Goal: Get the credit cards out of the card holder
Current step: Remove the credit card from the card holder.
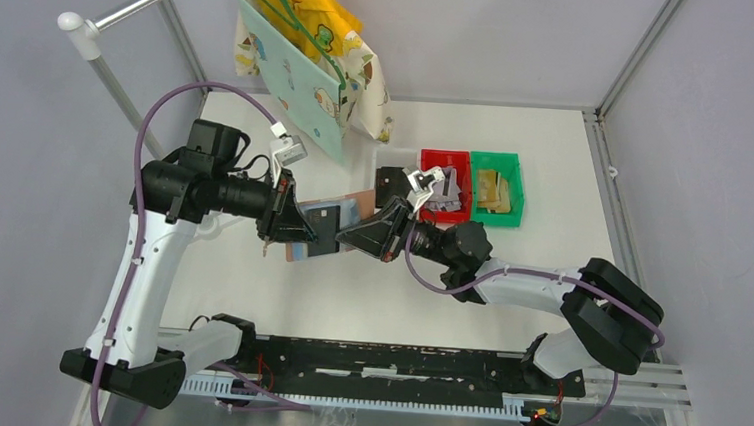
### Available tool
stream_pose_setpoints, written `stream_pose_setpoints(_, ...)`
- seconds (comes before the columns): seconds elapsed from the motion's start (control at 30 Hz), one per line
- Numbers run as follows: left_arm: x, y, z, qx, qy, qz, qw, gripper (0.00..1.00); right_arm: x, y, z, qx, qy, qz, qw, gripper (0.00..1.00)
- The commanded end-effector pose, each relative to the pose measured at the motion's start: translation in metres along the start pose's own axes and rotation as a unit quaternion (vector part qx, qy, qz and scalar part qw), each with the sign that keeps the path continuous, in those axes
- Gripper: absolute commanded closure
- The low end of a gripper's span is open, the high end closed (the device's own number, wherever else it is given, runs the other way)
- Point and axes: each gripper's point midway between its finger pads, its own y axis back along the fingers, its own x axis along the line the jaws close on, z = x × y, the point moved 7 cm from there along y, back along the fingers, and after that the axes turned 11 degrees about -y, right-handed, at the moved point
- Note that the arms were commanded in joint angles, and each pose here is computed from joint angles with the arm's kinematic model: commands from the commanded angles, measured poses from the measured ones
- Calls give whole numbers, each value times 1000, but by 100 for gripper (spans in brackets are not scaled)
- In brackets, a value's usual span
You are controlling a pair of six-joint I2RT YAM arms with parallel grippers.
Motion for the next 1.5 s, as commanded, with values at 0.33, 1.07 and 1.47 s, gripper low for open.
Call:
stream_pose_setpoints(0.33, -14, 0, 8, -32, -26, -66, 997, 71, 19, 15, 8, -35, -6, 56, 998, 100)
stream_pose_setpoints(1.07, -18, 3, 12, -38, -40, -69, 996, 76, 20, 30, 10, -62, -3, 50, 997, 100)
stream_pose_setpoints(1.47, -9, -1, 18, -46, -12, -45, 998, 98, 34, 14, 7, -32, 3, 93, 995, 69)
